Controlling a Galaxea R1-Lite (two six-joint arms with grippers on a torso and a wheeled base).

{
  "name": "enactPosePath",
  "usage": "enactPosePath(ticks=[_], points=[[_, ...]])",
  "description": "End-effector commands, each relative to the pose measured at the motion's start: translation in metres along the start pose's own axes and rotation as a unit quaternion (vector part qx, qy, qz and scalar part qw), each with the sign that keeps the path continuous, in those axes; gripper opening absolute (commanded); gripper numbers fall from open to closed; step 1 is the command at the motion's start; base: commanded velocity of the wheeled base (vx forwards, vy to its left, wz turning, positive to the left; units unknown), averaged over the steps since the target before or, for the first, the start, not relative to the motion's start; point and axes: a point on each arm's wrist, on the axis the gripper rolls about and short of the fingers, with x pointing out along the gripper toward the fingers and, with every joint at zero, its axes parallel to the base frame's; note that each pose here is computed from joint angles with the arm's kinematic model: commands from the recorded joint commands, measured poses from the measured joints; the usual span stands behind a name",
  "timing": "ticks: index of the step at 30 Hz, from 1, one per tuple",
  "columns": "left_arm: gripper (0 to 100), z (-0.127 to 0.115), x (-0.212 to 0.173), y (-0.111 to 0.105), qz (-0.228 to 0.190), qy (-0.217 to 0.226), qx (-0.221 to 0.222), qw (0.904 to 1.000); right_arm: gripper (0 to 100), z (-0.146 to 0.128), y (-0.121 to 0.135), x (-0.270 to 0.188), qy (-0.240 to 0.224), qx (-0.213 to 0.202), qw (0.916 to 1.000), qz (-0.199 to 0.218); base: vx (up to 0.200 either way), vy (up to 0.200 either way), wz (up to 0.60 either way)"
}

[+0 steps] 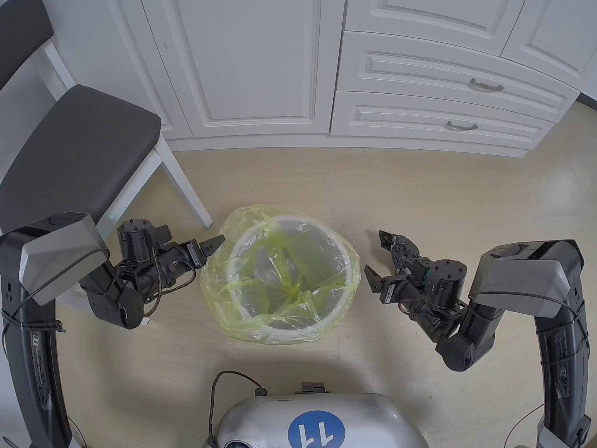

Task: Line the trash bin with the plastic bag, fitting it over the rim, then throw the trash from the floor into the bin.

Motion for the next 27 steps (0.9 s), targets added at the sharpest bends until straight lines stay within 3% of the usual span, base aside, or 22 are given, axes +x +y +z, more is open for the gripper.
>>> enactPosePath(ticks=[1,6,19,27], points=[[100,0.001,0.014,0.003,0.009,-0.032,-0.034,0.9989,100,0.003,0.002,0.001,-0.012,0.005,0.9999,0.004,0.0,0.0,0.0],[100,0.002,0.027,0.002,0.028,-0.054,-0.058,0.9965,100,0.004,0.002,0.0,-0.013,0.006,0.9999,0.005,0.0,0.0,0.0],[100,-0.01,0.035,0.021,0.047,-0.042,-0.069,0.9956,100,-0.007,0.001,0.003,0.0,0.002,1.0,0.003,0.0,0.0,0.0],[100,-0.032,0.049,0.038,0.06,-0.028,-0.073,0.9951,100,-0.021,-0.003,0.008,0.011,0.001,0.9999,-0.003,0.0,0.0,0.0]])
